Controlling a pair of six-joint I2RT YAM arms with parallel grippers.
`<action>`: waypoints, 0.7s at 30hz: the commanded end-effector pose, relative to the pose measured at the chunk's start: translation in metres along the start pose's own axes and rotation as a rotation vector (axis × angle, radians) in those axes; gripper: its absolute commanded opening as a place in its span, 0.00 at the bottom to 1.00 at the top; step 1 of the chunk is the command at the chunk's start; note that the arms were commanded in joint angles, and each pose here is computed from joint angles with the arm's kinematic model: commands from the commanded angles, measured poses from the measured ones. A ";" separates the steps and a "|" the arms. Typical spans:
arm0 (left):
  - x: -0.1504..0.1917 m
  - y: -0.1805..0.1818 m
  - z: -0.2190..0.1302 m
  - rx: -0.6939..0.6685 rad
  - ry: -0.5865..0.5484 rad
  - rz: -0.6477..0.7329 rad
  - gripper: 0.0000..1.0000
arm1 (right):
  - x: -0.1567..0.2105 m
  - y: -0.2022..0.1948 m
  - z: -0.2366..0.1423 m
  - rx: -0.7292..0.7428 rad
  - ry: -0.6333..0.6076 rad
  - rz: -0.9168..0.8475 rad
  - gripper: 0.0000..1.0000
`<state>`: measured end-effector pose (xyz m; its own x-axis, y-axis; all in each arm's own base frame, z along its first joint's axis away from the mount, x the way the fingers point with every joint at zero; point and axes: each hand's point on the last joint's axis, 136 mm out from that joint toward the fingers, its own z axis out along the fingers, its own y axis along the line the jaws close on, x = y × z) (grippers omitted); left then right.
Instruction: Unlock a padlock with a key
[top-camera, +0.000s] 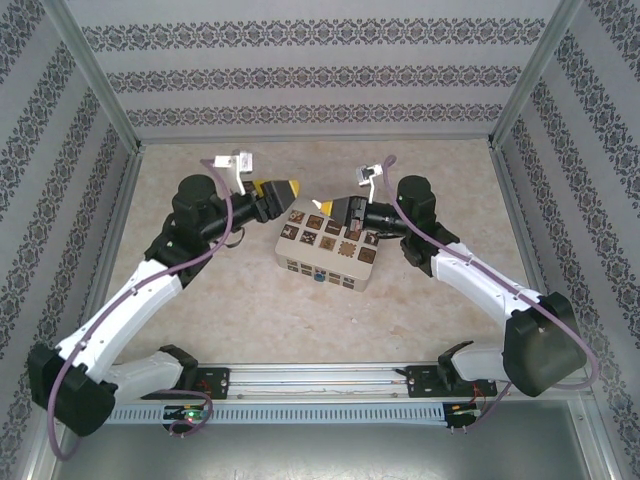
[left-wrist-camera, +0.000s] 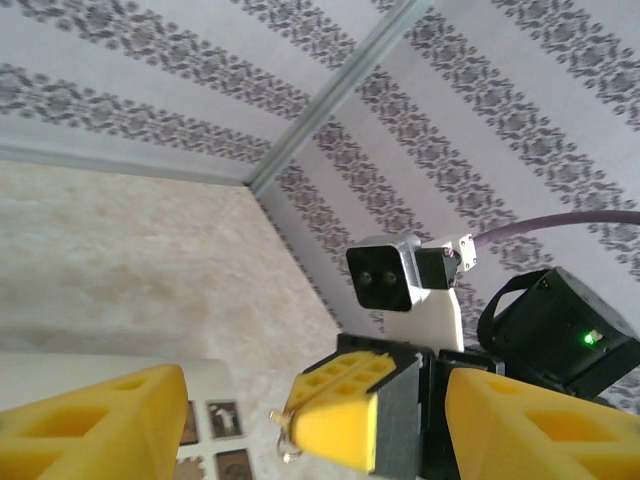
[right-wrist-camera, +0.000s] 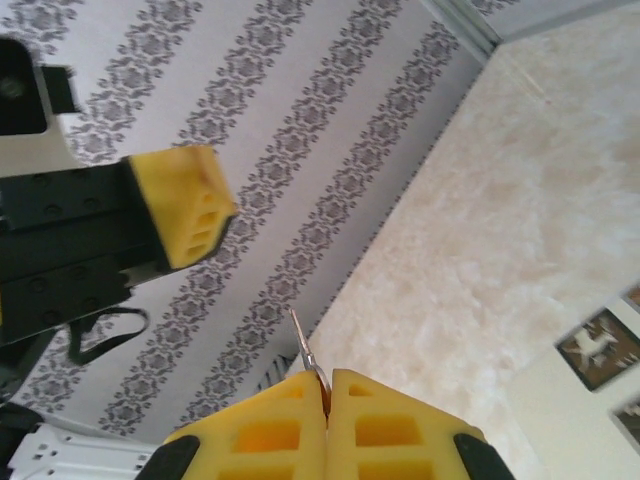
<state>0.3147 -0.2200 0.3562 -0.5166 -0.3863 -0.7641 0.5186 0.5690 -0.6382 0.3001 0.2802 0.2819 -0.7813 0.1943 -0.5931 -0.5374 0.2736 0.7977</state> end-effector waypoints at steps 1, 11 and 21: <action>0.020 0.036 -0.018 -0.157 0.018 0.071 0.72 | 0.010 -0.024 -0.006 0.074 0.002 -0.016 0.00; 0.103 0.076 -0.038 -0.228 0.213 0.035 0.71 | 0.048 -0.096 -0.003 0.219 0.072 0.114 0.00; 0.174 0.112 -0.018 -0.193 0.280 -0.196 0.69 | 0.075 -0.141 -0.006 0.319 0.109 0.195 0.00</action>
<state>0.2653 -0.1947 0.1427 -0.7822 -0.2493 -0.5709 0.2429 0.7218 -0.6480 0.3129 0.2556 0.1374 -0.9029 0.1767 -0.3919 -0.2612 0.4985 0.8266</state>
